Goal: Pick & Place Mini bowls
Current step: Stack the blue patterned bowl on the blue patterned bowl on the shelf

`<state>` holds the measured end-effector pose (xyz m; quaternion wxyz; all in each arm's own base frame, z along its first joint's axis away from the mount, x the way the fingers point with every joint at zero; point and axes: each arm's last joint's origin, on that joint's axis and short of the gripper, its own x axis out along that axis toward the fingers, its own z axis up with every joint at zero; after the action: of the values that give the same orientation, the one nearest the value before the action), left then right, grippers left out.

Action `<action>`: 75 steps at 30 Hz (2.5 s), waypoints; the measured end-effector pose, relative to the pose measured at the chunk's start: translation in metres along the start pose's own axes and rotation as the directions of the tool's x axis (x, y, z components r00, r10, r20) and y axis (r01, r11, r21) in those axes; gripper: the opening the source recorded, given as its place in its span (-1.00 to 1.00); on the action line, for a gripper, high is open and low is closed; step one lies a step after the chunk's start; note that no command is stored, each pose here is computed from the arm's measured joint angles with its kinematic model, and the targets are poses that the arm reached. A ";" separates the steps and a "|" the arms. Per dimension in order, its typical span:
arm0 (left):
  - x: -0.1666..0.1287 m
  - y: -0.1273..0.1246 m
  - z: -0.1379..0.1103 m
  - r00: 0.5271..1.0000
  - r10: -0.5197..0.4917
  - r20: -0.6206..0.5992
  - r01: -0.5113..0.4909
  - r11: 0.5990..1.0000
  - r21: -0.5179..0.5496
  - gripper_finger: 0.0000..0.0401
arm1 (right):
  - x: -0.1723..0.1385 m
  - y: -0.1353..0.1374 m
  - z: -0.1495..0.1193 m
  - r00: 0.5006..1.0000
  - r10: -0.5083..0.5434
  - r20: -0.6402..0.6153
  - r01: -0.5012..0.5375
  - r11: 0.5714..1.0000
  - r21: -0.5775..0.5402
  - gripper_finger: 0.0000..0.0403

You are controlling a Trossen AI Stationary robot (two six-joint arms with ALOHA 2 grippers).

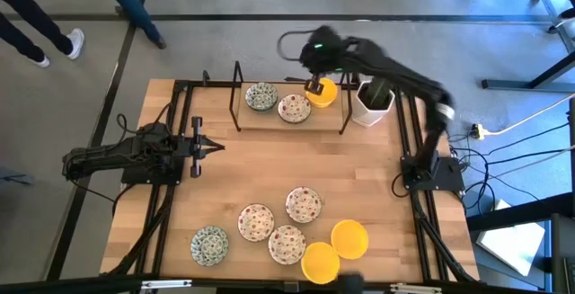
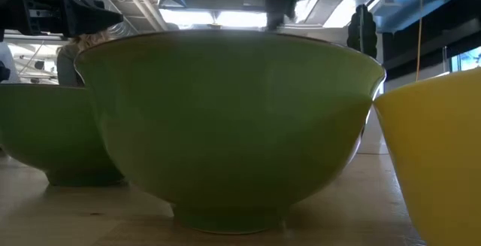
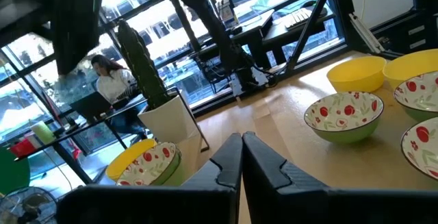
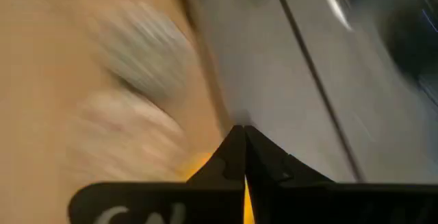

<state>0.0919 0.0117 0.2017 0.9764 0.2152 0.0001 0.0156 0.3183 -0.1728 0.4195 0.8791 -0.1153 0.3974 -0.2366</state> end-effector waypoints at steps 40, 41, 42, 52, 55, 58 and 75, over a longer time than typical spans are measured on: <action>0.000 0.000 -0.001 1.000 -0.003 -0.008 0.003 1.000 -0.027 -0.97 | -0.107 0.140 -0.274 0.374 0.426 0.824 -0.535 0.825 -0.184 -0.97; 0.000 0.000 -0.001 1.000 -0.003 -0.008 0.003 1.000 -0.027 -0.97 | -0.106 0.141 -0.276 0.369 0.426 0.826 -0.533 0.825 -0.187 -0.97; 0.000 0.000 -0.001 1.000 -0.003 -0.008 0.003 1.000 -0.027 -0.96 | -0.105 0.142 -0.277 0.366 0.424 0.828 -0.530 0.826 -0.188 -0.97; 0.000 0.000 -0.001 1.000 -0.004 -0.008 0.003 1.000 -0.028 -0.98 | -0.087 0.153 -0.289 0.384 0.451 0.806 -0.522 0.826 -0.213 -0.96; 0.000 0.000 -0.001 1.000 -0.004 -0.008 0.004 1.000 -0.028 -0.97 | -0.081 0.157 -0.293 0.369 0.479 0.796 -0.537 0.809 -0.238 -0.96; 0.000 0.000 -0.001 1.000 -0.004 -0.008 0.003 1.000 -0.028 -0.96 | -0.078 0.159 -0.295 0.369 0.480 0.796 -0.534 0.810 -0.242 -0.96; 0.000 -0.001 -0.001 1.000 -0.007 -0.015 0.006 0.999 -0.033 -0.97 | -0.065 0.165 -0.304 0.347 0.430 0.833 -0.517 0.829 -0.213 -0.95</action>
<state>0.0920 0.0117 0.2000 0.9798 0.1992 0.0079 0.0140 0.1061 -0.0019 0.1966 0.9897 -0.0579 -0.0849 0.0996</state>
